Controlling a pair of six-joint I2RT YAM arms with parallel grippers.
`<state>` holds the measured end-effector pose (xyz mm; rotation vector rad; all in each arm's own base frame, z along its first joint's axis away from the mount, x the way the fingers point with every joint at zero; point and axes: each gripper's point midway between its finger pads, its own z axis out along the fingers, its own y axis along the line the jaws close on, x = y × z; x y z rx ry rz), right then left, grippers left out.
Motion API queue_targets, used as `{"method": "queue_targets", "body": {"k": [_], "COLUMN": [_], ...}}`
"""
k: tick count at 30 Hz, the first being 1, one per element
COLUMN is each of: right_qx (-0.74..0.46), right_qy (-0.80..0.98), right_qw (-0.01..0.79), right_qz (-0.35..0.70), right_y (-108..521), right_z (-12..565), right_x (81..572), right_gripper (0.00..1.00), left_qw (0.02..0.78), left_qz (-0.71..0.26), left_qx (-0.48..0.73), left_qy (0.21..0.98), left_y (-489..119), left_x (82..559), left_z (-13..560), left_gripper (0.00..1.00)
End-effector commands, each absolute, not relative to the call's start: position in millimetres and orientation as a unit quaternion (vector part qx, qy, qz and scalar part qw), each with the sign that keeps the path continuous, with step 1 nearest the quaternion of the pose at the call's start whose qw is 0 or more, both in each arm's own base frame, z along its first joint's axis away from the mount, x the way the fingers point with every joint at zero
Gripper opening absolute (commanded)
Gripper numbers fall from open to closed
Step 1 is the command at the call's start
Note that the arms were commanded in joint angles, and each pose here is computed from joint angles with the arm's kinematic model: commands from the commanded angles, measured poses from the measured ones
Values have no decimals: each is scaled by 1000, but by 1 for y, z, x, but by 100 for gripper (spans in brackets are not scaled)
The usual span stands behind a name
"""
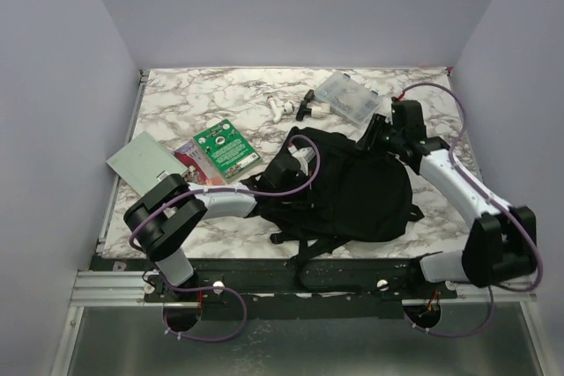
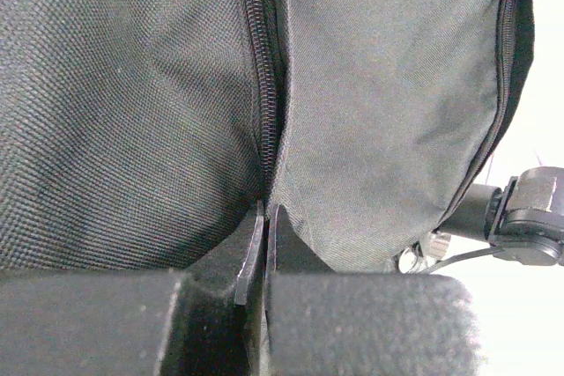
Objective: Pack the student bag
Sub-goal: Zip the student bag at the center of the board, then unzip the student bag at the center of the board.
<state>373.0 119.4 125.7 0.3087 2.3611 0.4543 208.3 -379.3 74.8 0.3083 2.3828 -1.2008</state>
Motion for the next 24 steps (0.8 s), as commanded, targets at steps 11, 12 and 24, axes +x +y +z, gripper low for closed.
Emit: {"method": "queue_targets", "body": {"k": [11, 12, 24], "right_qx": [48, 60, 79], "right_qy": [917, 920, 952], "right_qw": [220, 209, 199], "right_qz": [329, 327, 219], "right_y": [163, 162, 186], "right_z": [155, 153, 113], "right_x": [202, 198, 143], "right_gripper": [61, 61, 57], "left_qw": [163, 156, 134], "left_qz": [-491, -499, -557], "left_qx": [82, 76, 13], "left_qy": [852, 849, 819], "left_y": [-377, -376, -388], "left_x": [208, 208, 220], "left_z": [93, 96, 138], "left_gripper": [0, 0, 0]}}
